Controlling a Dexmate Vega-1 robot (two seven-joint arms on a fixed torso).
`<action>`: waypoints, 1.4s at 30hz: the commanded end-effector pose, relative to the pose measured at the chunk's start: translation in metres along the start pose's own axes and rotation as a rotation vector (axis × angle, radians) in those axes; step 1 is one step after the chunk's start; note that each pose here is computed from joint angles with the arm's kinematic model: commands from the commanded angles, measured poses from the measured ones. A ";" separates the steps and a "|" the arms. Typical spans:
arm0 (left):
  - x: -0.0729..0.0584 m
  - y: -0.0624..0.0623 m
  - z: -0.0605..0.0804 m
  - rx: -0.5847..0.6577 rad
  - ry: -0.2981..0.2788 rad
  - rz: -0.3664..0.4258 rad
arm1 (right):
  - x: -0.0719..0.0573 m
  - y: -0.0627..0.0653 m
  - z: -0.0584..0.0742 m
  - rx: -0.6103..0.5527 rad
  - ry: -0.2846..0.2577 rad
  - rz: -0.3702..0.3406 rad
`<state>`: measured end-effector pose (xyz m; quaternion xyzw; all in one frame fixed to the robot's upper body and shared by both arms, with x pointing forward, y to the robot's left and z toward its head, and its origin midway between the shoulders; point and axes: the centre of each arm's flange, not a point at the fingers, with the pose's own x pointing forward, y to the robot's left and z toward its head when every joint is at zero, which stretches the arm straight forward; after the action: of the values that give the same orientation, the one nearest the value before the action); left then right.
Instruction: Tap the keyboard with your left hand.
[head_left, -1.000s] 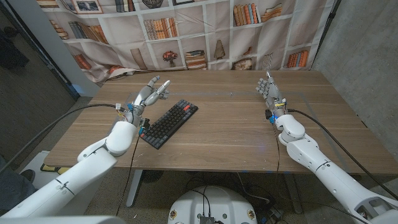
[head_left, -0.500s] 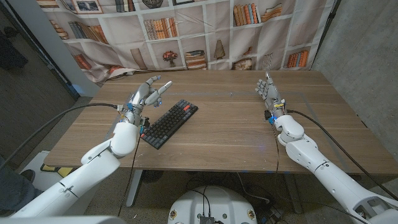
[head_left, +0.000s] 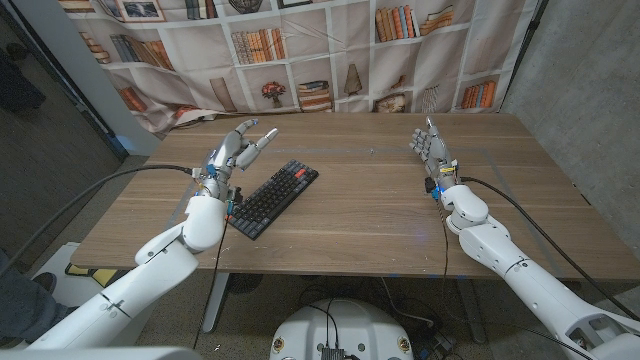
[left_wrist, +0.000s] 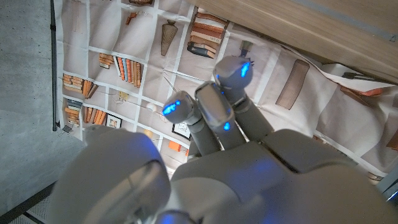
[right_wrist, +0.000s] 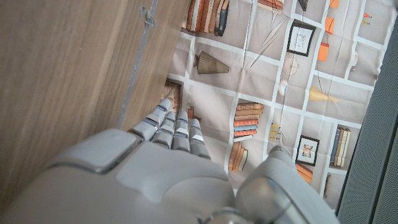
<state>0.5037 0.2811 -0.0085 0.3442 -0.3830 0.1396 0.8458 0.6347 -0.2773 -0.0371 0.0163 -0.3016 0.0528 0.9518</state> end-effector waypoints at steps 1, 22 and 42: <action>-0.001 0.000 0.006 0.046 0.006 -0.017 | 0.003 0.002 -0.002 -0.002 0.009 0.012; 0.005 -0.004 0.012 0.115 -0.021 -0.095 | -0.001 -0.001 -0.004 -0.001 0.017 -0.012; 0.007 -0.001 0.030 0.300 0.024 -0.145 | -0.001 0.000 -0.015 0.036 0.027 -0.013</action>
<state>0.4965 0.2606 0.0081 0.4329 -0.3544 0.0949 0.8234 0.6378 -0.2773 -0.0447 0.0258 -0.2892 0.0487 0.9557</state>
